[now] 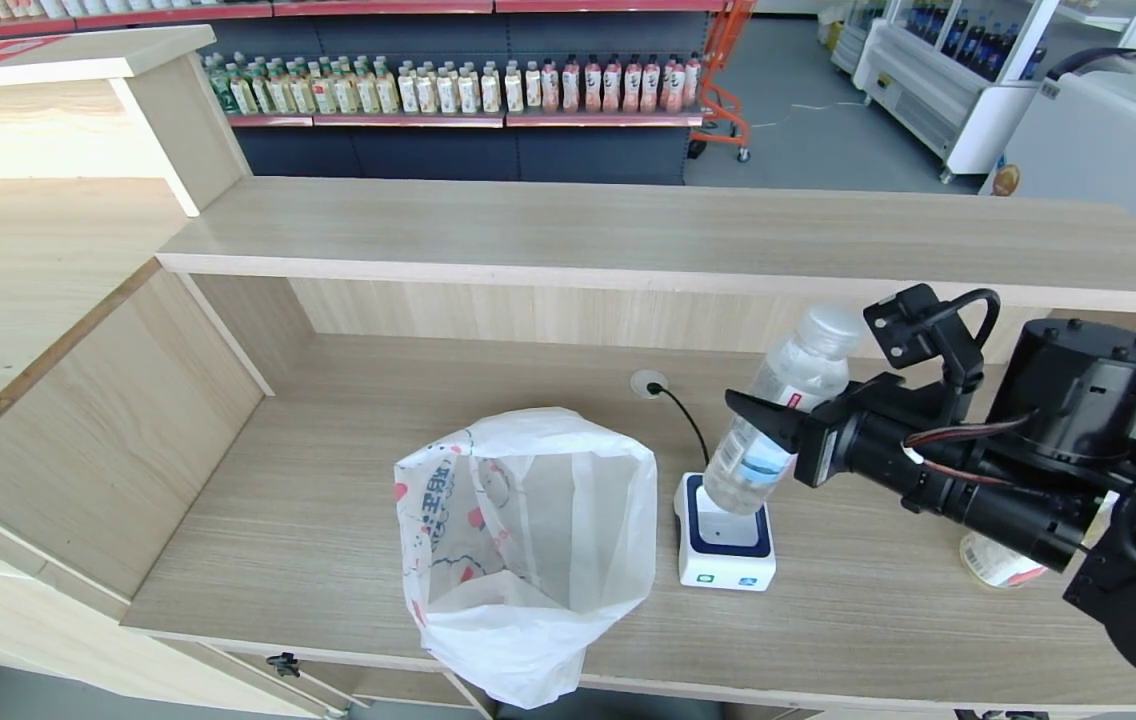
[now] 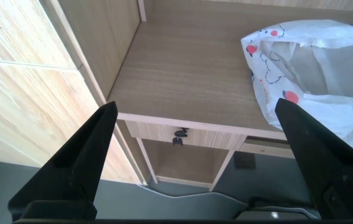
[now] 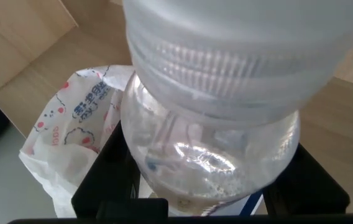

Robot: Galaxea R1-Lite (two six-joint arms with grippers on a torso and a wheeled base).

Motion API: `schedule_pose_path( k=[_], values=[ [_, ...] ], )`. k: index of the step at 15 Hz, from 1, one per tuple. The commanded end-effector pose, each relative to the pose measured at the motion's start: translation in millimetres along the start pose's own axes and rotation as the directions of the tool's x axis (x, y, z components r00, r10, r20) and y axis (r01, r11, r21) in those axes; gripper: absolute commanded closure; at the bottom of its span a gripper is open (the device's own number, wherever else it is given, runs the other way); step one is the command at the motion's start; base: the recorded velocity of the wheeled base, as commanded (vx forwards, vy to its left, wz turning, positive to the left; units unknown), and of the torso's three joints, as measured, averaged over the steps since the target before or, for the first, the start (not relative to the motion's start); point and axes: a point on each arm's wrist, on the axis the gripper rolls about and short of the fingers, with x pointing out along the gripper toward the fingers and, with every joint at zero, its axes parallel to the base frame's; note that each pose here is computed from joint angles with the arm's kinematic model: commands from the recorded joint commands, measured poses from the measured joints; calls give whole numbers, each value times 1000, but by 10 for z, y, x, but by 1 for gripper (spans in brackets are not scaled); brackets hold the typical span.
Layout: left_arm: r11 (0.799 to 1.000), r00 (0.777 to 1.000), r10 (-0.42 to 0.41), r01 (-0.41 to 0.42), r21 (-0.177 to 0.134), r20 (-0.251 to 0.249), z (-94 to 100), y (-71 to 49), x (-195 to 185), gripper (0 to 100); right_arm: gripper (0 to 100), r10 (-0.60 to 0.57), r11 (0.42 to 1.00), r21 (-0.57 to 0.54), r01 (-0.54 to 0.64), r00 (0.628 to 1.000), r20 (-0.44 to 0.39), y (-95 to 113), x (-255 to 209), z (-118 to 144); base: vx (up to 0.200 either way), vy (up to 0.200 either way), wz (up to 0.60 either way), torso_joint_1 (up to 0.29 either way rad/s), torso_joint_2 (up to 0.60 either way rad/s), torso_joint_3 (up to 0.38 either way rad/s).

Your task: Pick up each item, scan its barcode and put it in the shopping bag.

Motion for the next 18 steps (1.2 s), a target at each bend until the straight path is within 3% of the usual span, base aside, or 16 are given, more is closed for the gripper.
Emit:
schedule_pose_path(
  k=[1,7,11,14,18],
  values=[
    [1000,1000,0,0,0,1,0,0,0,0,100,29,1000,1,-29,1000,-7,77,29,-32,0,0,0,0,0,0],
    [1000,1000,0,0,-1,1,0,0,0,0,100,152,988,-32,-150,987,43,436,284,-201,0,200,0,1,3,1],
    [1000,1000,0,0,-3,1,0,0,0,0,100,262,960,-108,-257,965,34,810,361,-381,0,0,0,0,0,0],
    [1000,1000,0,0,-3,1,0,0,0,0,100,262,947,-219,-237,960,94,866,526,-639,0,0,0,0,0,0],
    [1000,1000,0,0,-3,1,0,0,0,0,100,293,931,-232,-281,956,21,959,450,-892,0,0,0,0,0,0]
  ],
)
